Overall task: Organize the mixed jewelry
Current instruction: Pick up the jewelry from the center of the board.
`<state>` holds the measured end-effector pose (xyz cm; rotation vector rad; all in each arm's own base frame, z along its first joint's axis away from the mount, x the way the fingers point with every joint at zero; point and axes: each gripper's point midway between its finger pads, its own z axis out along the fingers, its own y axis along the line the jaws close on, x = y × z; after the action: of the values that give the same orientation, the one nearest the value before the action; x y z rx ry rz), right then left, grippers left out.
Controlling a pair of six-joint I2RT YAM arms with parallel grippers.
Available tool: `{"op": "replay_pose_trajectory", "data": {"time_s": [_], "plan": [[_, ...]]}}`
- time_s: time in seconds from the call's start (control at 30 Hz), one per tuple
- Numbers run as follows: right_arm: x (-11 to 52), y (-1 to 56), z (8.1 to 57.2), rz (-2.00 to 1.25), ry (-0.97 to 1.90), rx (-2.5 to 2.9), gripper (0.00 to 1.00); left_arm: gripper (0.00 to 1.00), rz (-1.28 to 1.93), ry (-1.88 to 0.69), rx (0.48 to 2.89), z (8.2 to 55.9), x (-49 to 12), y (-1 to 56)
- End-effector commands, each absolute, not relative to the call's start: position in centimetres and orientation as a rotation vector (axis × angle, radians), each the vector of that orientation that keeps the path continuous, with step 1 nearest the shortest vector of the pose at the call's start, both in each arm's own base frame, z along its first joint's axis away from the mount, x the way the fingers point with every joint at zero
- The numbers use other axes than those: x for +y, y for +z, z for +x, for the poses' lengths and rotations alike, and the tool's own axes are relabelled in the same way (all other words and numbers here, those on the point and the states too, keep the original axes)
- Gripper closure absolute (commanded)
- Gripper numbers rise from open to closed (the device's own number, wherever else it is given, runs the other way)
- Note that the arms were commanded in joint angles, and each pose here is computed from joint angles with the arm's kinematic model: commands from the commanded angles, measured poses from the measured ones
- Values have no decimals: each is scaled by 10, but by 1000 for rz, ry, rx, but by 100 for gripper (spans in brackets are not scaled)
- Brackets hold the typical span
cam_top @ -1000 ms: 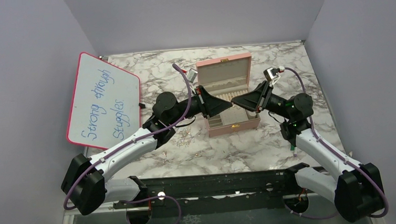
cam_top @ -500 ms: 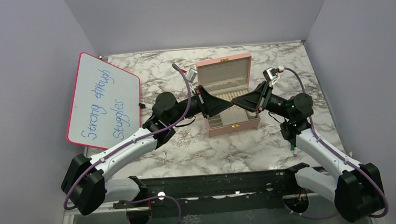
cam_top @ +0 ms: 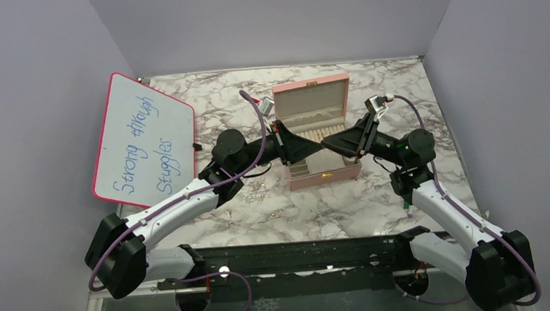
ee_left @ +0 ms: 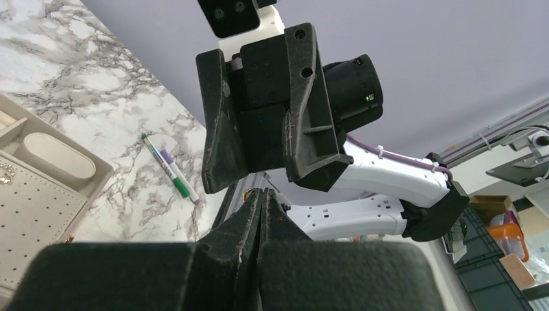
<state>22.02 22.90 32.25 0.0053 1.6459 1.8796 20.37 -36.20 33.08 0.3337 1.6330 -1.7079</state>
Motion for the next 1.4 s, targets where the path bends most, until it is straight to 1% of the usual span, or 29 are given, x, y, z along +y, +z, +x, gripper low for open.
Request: {"op": "replay_pose_trajectory", "data": {"time_s": [0.0,0.17,0.27,0.33,0.4,0.5,0.67,0.77,0.9,1.0,1.1,1.3,1.37], "plan": [[228,329,221,30,1851,1654,43,100,393,-1681,1560,201,-358,338],[227,321,230,215,1885,1738,34,100,516,-1535,1462,204,-353,337],[226,324,234,314,1915,1760,31,100,604,-1452,1402,206,-353,336],[225,325,237,371,1920,1781,31,100,665,-1404,1359,207,-353,336],[225,329,239,418,1930,1789,33,100,726,-1351,1317,208,-355,336],[223,336,243,491,1950,1776,41,100,809,-1304,1269,207,-357,334],[223,337,249,560,1927,1811,47,100,871,-1243,1204,209,-358,337],[224,332,249,570,1903,1844,47,100,888,-1208,1189,213,-359,335],[225,318,250,574,1821,1913,40,100,905,-1182,1179,216,-361,332],[228,319,247,541,1831,1917,40,100,917,-1170,1170,218,-362,331],[232,320,243,519,1868,1920,42,100,939,-1152,1153,219,-364,331],[236,319,238,509,1913,1925,53,100,967,-1128,1121,220,-365,333],[237,319,236,504,1922,1932,54,100,974,-1120,1115,220,-365,333]]}}
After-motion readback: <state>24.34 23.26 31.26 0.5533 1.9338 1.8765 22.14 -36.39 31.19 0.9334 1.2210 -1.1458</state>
